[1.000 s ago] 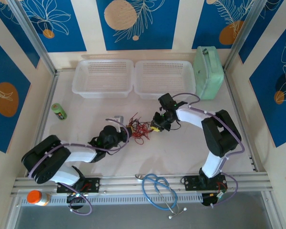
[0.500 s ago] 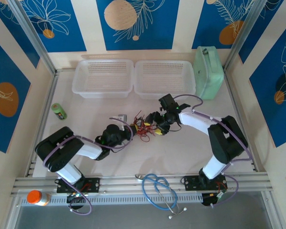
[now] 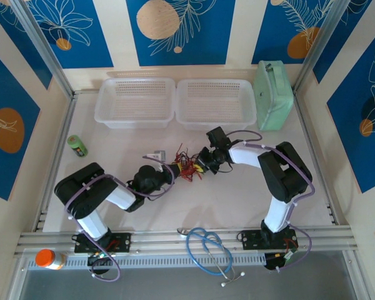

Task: Untangle the cables

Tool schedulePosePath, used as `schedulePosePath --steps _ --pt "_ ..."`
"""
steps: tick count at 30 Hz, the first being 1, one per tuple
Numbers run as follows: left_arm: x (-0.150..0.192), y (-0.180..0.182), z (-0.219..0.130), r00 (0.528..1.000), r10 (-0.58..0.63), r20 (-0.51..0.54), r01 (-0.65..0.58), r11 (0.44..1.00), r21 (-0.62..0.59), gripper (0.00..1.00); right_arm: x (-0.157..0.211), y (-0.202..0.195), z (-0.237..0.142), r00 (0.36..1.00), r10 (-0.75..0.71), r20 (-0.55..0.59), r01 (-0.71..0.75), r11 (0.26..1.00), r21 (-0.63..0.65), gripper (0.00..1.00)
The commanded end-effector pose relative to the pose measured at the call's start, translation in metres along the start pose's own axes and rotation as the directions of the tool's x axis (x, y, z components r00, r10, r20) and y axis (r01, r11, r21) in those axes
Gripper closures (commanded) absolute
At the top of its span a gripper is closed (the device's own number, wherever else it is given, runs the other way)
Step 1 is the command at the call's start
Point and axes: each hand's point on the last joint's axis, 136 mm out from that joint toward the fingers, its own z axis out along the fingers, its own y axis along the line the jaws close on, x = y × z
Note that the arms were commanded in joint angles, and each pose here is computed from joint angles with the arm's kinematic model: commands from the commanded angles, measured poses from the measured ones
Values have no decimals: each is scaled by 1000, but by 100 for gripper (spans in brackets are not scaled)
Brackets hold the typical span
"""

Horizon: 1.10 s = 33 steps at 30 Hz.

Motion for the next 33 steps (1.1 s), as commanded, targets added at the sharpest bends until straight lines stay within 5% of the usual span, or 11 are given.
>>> schedulePosePath --steps 1,5,9,13,19,26,33 --pt "-14 -17 -5 997 -8 71 3 997 72 100 -7 -7 -18 998 3 64 -2 1000 -15 100" --pt "-18 -16 -12 996 32 77 -36 998 47 81 -13 -5 -41 986 -74 150 84 994 -66 100" --pt "-29 -21 -20 992 124 38 -123 992 -25 47 -17 4 -60 946 -217 240 243 966 -86 100" --pt "-47 -26 -37 972 233 -31 -235 962 -141 30 -21 7 -72 881 -352 317 384 923 -42 100" --pt "-55 -43 -46 944 253 -212 -294 936 -195 21 -15 16 -82 783 -491 383 538 843 -19 100" --pt "-20 -59 -8 909 83 -409 -152 979 -139 18 -1 33 -103 629 -610 482 678 734 44 100" --pt "-14 -45 13 904 46 -426 -147 967 -207 17 2 28 -118 582 -622 524 698 713 72 100"
